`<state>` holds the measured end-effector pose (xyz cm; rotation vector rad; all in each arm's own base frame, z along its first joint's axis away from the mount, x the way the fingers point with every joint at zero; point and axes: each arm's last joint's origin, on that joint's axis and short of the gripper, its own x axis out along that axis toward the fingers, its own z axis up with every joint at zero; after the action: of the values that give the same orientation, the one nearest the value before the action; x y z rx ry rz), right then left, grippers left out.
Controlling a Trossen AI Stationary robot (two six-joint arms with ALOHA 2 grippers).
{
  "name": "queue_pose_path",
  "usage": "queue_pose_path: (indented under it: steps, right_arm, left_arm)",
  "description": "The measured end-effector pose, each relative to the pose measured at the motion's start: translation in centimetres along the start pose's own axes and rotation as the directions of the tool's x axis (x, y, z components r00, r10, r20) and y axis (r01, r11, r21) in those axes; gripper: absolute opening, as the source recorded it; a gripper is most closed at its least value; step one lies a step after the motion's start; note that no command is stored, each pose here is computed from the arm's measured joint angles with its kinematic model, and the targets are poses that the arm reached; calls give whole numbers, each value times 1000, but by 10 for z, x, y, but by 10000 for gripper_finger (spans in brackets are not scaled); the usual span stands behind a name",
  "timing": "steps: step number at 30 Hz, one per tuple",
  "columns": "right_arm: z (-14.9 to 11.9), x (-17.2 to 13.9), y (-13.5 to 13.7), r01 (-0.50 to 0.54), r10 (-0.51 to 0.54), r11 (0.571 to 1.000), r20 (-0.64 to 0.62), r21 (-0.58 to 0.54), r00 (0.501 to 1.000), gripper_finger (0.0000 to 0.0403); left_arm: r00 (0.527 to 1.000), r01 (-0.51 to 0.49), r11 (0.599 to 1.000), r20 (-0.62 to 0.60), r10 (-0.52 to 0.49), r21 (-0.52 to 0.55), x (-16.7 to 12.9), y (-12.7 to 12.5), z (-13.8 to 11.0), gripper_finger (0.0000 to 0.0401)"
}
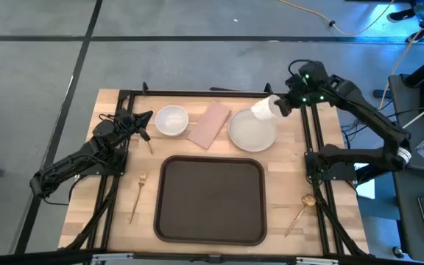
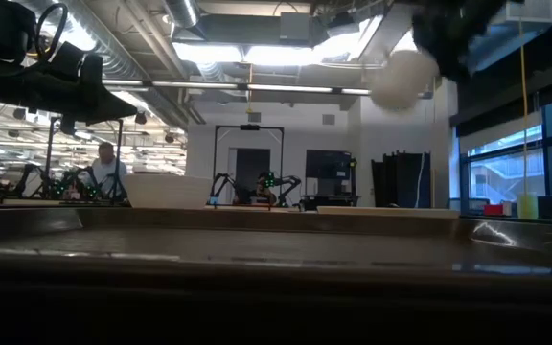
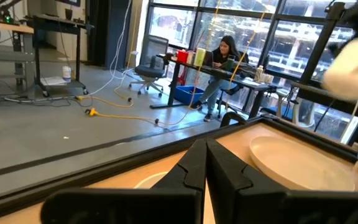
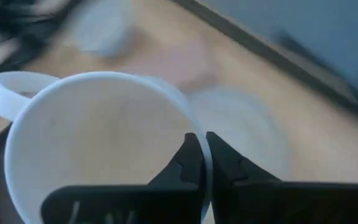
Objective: Set up tray
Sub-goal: Put the white mug in the top right corner of the brown serving tray
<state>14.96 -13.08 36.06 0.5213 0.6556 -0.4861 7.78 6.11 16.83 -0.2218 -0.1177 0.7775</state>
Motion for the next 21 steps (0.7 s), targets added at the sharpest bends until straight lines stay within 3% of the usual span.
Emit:
queue_pose_path:
  steps: [3,5,8,10,12,16,21]
  right_arm:
    - [24,-10,28,-85,115,966,109,-245,987,4]
    - [40,-15,46,-110,194,909,176,-402,965,4]
    - [59,-19,74,-126,344,714,188,-689,920,8]
    - [68,-16,91,-97,395,578,173,-811,902,8]
    - [76,-10,106,-81,435,472,152,-878,888,5]
    - [90,6,133,-102,514,339,93,-935,853,4]
    - [83,40,160,-185,490,123,-102,-975,866,6]
  left_arm:
    - [1000,0,1000,0,0,5,0,0,0,4]
    - [1000,0,999,0,0,35,0,0,0,4]
    - [1000,0,996,0,0,84,0,0,0,4]
    - [1000,0,994,0,0,109,0,0,0,4]
    - [1000,0,991,0,0,131,0,0,0,4]
    - [1000,0,984,0,0,176,0,0,0,4]
    - [1000,0,977,-1,0,211,0,0,0,4]
